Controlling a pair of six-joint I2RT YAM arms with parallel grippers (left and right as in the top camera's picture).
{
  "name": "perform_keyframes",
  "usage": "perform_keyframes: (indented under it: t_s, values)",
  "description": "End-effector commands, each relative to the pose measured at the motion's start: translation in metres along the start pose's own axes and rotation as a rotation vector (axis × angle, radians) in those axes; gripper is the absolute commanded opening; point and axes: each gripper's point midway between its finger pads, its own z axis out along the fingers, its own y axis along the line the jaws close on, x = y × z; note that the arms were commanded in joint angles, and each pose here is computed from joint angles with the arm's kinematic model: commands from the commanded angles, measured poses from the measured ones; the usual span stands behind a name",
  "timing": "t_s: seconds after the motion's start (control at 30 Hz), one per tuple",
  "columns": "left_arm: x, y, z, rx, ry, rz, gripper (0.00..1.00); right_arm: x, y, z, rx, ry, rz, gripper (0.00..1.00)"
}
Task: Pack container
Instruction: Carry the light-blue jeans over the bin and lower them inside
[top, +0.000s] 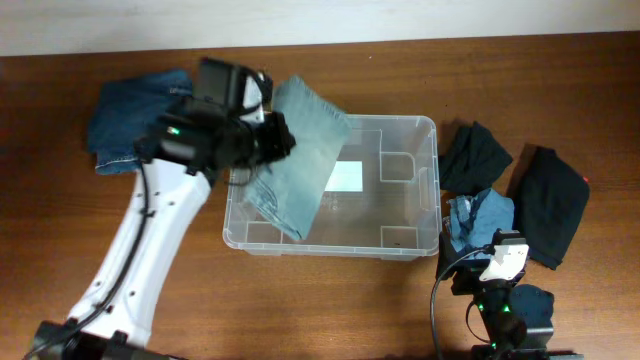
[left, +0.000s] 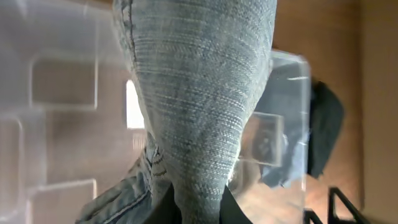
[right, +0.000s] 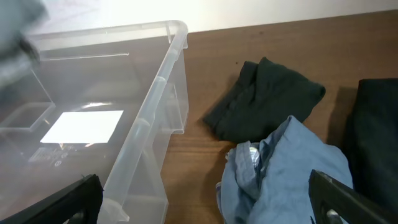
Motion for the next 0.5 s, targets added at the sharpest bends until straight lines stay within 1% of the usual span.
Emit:
perform_keyframes:
  t_s: [0.0, 0.1, 0.23, 0.33, 0.47]
  values:
    - [0.020, -0.005, 0.023, 0.006, 0.021, -0.163, 0.00, 0.002, -0.001, 0.001, 0.003, 0.001, 0.010, 0.98]
    - [0.030, -0.017, 0.040, 0.040, 0.022, -0.153, 0.01, 0.002, -0.001, 0.001, 0.003, 0.001, 0.010, 0.98]
    - [0.032, -0.037, 0.050, 0.098, -0.005, -0.106, 0.01, 0.002, -0.001, 0.001, 0.003, 0.001, 0.010, 0.98]
    - [0.029, -0.030, 0.052, 0.052, -0.039, -0.107, 0.00, 0.002, -0.001, 0.001, 0.003, 0.001, 0.010, 0.98]
    - [0.028, -0.007, 0.062, -0.035, -0.079, -0.120, 0.00, 0.002, -0.001, 0.001, 0.003, 0.001, 0.010, 0.98]
